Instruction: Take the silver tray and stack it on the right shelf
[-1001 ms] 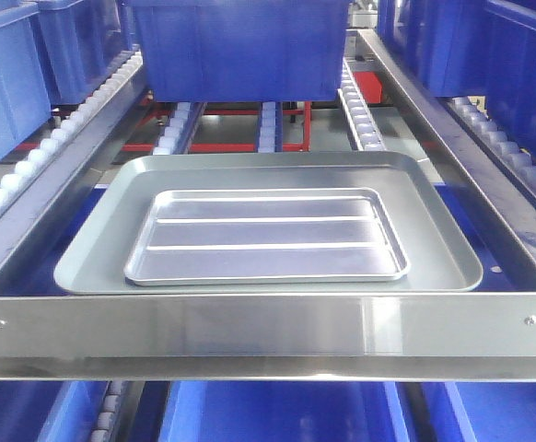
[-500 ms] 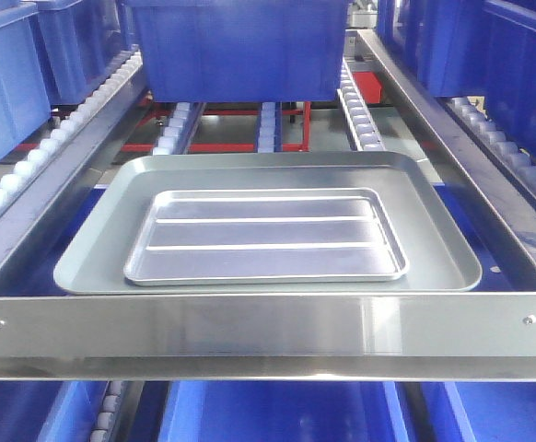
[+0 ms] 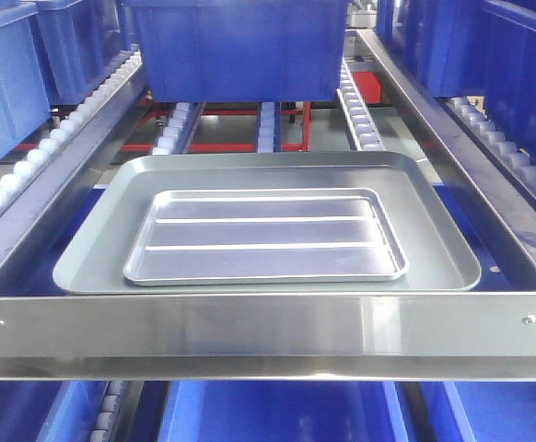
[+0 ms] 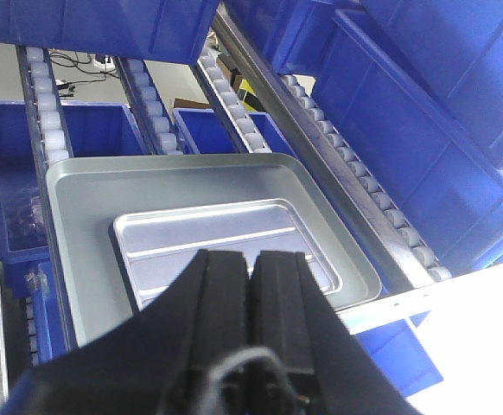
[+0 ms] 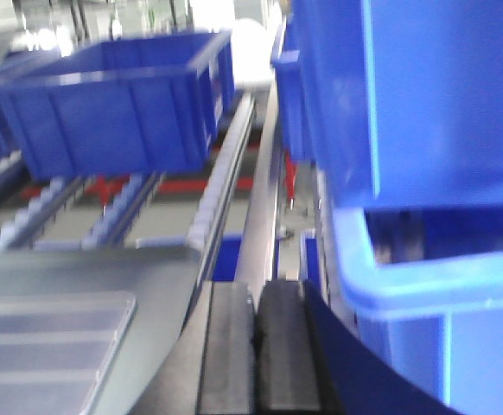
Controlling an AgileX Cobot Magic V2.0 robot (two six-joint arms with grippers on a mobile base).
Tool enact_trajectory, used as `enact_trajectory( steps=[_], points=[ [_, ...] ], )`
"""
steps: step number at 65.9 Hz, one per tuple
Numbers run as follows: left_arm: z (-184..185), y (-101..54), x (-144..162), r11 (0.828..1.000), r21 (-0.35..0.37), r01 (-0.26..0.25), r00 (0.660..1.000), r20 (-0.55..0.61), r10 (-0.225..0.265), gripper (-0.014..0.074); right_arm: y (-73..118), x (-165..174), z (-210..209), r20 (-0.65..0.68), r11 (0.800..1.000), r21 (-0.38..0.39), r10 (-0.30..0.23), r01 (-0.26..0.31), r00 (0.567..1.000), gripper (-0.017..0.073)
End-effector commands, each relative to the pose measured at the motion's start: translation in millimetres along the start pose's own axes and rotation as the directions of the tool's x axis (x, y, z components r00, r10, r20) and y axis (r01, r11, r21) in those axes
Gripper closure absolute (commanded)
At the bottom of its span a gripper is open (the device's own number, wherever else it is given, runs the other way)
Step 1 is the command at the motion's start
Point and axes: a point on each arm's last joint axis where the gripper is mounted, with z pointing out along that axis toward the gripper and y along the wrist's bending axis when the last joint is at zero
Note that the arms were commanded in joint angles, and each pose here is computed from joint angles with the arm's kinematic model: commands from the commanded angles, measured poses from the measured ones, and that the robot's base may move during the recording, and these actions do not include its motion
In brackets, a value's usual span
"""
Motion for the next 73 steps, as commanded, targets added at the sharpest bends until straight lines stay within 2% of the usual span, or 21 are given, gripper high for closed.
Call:
enact_trajectory(
  steps=[1,33,73],
  points=[
    [-2.7,-6.7,-14.9,0.998,0.055,-0.014,0.996,0.087,0.009,0.0685,0.8,-11.6,-3.5,0.144,1.000,-0.005,-0.014,0.014,0.990,0.0501],
    [-2.7,-6.7,-14.9,0.998,0.055,-0.014,0.996,0.087,0.009,0.0685,-0.3,-0.3,-5.5,0.030,1.000,0.003,-0.021,0.021,0.999,0.0501],
    [-2.3,-6.6,-13.5,0.998,0.056,-0.011,0.996,0.084,0.006,0.0685,-0.3,-0.2,-5.4,0.028,1.000,0.003,-0.022,0.022,0.999,0.0501]
  ],
)
